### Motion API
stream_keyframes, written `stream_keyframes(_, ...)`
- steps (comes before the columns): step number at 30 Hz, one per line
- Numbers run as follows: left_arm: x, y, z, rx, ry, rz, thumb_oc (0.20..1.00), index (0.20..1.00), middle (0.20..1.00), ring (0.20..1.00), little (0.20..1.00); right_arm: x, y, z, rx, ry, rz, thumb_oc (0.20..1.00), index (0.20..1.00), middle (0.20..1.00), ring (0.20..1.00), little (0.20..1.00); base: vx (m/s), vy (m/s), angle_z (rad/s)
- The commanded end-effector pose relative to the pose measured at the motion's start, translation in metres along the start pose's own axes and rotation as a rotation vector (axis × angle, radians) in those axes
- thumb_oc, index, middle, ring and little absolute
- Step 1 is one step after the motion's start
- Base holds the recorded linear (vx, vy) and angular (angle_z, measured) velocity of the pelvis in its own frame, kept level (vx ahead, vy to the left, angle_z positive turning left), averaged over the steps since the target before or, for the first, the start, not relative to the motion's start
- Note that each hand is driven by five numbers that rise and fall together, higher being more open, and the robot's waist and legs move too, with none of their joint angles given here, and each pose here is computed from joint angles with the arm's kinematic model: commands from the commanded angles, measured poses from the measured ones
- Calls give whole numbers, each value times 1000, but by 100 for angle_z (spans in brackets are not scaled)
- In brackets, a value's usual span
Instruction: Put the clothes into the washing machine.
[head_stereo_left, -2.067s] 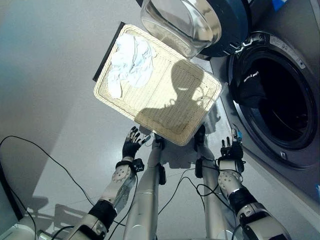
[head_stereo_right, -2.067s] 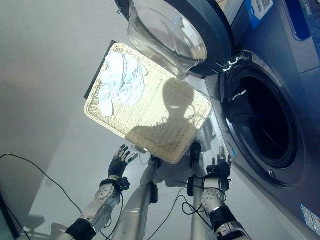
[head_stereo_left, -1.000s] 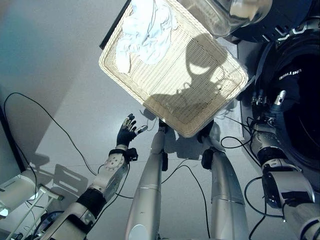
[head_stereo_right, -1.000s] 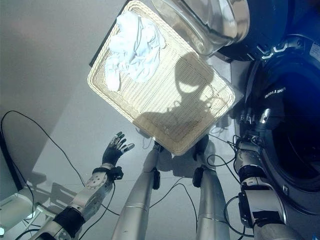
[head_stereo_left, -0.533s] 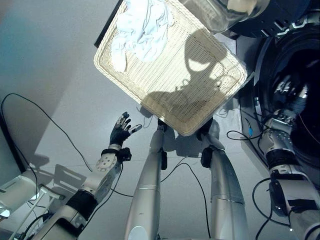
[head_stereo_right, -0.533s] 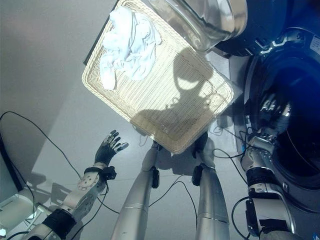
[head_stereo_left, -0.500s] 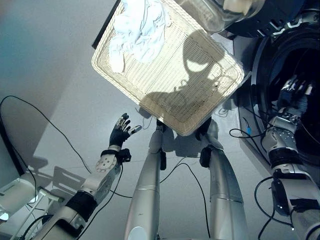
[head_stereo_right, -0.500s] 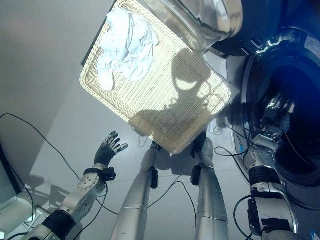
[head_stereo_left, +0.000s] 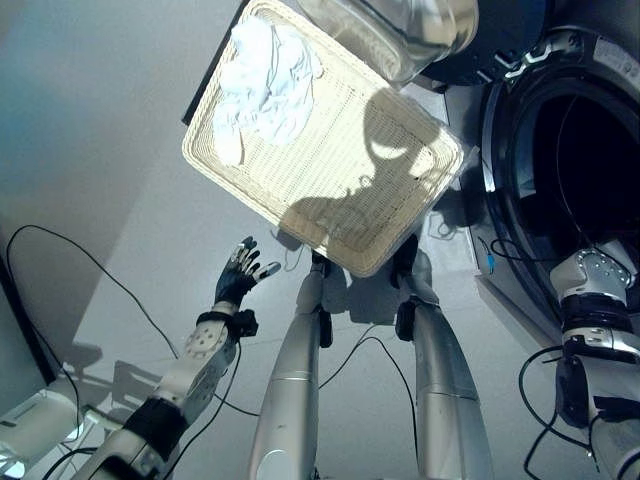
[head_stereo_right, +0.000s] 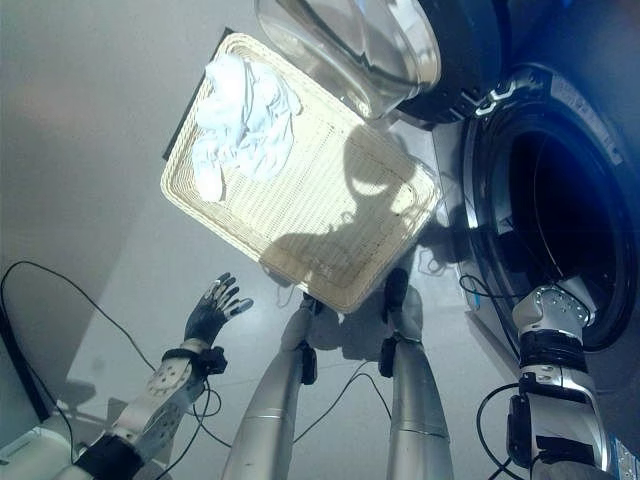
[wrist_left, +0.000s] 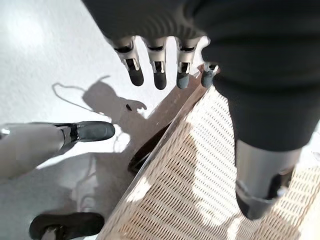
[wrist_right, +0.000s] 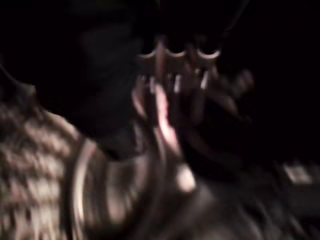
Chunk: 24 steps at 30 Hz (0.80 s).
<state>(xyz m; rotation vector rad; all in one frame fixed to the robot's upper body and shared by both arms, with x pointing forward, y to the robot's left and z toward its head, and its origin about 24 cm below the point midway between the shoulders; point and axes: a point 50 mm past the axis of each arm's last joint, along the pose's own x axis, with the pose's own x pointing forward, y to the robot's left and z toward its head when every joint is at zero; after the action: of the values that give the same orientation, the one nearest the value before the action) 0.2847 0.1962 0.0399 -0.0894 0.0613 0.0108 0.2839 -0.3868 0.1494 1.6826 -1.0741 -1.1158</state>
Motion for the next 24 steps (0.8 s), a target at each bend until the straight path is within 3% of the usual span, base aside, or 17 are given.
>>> stream_keyframes(1,-4,-10,1,-77,-12,-8,1000,1000,1000,1000,1000,36,23,62,-128,-144,35,1000,1000,1000,1000,1000,12,57,7)
stream_keyframes(5,2,-15,8,-70,-21,-16,1000,1000,1000,1000,1000,24,-26,17,-325,293,-28,1000,1000,1000,1000,1000,2,17,4)
stream_keyframes(8,2,-15,8,-68,-21,-15,1000,1000,1000,1000,1000,22,-30,14,-334,316,-28,1000,1000,1000,1000,1000,-3,-1,2)
stream_keyframes(9,1,-16,7,-55,-29,-5,1000,1000,1000,1000,1000,-7,-78,-2,-444,524,15,1000,1000,1000,1000,1000,-11,10,8)
stream_keyframes(13,2,-17,6,-62,-40,17,1000,1000,1000,1000,1000,-29,-93,-15,-664,610,129,1000,1000,1000,1000,1000,-18,62,10)
stream_keyframes(17,2,-10,3,-87,-49,96,1000,1000,1000,1000,1000,-48,-96,-21,-969,596,350,1000,1000,1000,1000,1000,-38,113,6)
stream_keyframes(24,-6,3,-12,-106,-26,225,1000,1000,1000,1000,1000,-86,-106,-22,-1230,532,544,1000,1000,1000,1000,1000,-52,163,3)
